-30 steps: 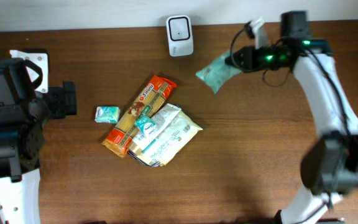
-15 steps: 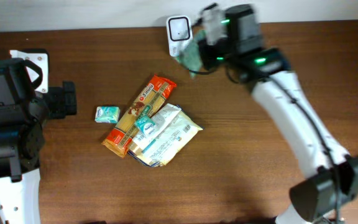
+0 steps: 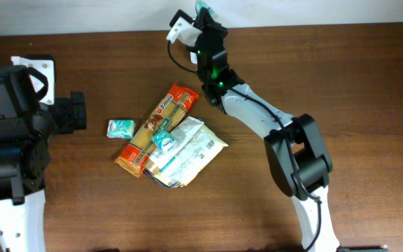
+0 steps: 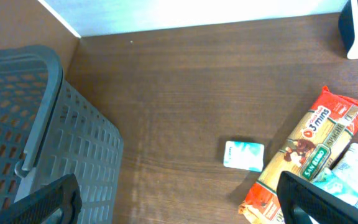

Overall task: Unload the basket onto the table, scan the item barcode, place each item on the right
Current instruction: 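Lift the green wipes pack up to the white scanner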

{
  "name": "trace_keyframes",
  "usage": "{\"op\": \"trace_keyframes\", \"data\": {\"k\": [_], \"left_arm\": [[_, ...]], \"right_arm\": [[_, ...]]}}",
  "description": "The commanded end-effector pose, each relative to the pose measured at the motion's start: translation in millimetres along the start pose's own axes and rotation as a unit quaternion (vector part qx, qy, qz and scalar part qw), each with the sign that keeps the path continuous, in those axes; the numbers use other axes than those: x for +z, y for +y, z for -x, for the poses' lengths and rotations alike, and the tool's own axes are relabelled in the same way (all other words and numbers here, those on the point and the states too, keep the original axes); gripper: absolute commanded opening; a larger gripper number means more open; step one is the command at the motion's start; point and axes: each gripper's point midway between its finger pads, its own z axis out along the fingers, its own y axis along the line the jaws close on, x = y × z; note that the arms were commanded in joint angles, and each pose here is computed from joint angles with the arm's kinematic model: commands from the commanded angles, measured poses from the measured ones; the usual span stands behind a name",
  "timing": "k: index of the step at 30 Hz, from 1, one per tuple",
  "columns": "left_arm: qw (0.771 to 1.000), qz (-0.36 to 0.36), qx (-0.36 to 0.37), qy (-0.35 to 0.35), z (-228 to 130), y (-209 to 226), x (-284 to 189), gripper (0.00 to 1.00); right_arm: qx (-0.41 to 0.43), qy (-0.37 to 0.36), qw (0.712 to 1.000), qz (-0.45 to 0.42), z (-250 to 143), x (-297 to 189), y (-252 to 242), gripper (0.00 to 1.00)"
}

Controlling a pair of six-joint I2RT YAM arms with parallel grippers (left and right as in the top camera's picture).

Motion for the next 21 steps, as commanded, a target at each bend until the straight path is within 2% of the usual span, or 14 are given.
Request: {"op": "trace_keyframes", "data": {"k": [1, 6, 13, 18, 21], "left_arm": [[1.0, 0.003, -0.01, -0.003, 1, 2, -2, 0.99], [1.0, 0.003, -0.01, -0.004, 1, 2, -2, 0.99], [1.0, 0.003, -0.01, -0.003, 1, 2, -2, 0.99], [1.0, 0.003, -0.01, -0.003, 1, 2, -2, 0.99], [1.0, 0.003, -0.01, -0.003, 1, 2, -2, 0.99]], "right_arm": [[-0.08, -0.046, 0.996, 0.002, 10, 6, 18, 0.04], [-0.194, -0.082, 0.977, 0.007, -3, 15, 52, 0.04], [-0.207, -0.085, 0.974, 0.029, -16, 19, 69, 0.04], [-0.19, -0.092, 0.977, -0.021, 0, 17, 36, 0.04], [-0.147, -0.066, 0.985, -0.061, 9, 11, -12, 0.04]]}}
